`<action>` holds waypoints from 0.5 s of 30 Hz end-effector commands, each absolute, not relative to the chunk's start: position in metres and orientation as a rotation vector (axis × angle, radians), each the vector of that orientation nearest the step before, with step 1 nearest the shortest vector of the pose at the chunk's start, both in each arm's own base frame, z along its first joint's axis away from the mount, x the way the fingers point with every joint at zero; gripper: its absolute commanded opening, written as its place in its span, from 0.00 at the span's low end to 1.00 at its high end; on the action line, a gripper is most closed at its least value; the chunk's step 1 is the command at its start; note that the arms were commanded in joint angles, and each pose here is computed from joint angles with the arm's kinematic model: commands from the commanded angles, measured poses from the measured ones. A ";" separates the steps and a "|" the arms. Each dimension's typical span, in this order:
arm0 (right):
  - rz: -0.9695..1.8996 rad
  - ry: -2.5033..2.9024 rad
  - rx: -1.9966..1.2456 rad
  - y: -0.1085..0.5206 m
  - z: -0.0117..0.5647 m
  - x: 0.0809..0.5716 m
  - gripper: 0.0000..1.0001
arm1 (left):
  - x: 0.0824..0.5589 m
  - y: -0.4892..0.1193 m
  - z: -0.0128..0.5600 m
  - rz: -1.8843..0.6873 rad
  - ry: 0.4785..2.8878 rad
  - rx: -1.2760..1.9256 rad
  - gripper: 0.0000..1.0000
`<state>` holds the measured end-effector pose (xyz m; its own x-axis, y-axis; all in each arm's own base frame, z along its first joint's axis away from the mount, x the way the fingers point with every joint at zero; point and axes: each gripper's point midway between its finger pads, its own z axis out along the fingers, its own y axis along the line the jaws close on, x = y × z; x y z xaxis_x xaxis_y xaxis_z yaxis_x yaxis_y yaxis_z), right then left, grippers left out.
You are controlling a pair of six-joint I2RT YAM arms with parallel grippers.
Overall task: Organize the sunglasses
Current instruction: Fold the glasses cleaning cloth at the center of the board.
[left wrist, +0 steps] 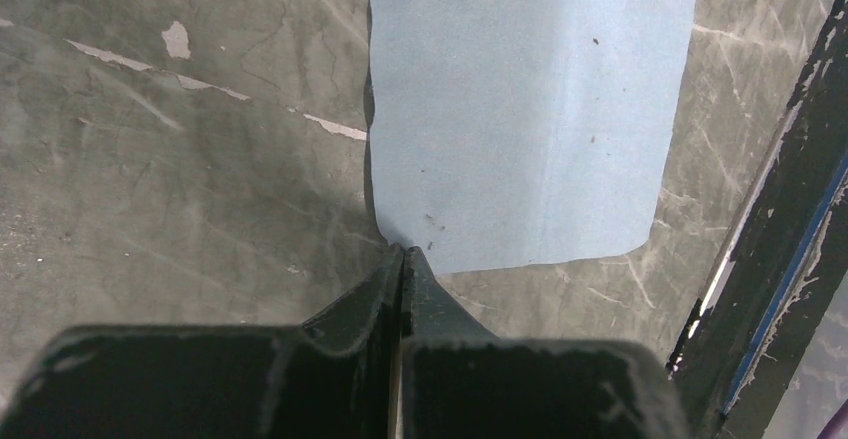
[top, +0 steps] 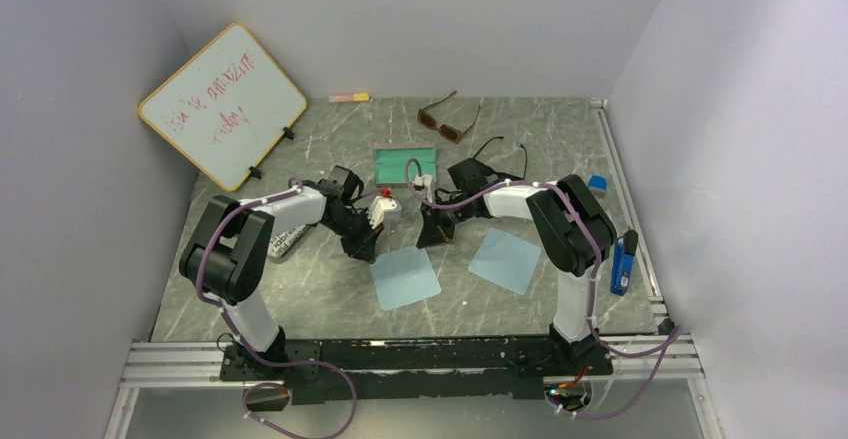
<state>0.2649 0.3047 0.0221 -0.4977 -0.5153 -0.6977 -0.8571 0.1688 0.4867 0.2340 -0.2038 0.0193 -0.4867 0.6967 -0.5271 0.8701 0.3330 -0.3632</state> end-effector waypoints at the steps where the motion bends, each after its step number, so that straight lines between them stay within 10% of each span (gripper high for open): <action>1: 1.266 2.003 -1.244 0.312 0.044 0.281 0.00 | 0.245 -0.212 0.046 -0.880 2.251 1.398 0.05; 15: 1.111 1.975 -1.012 0.298 0.062 0.325 0.00 | 0.297 -0.215 0.057 -0.678 2.233 1.331 0.05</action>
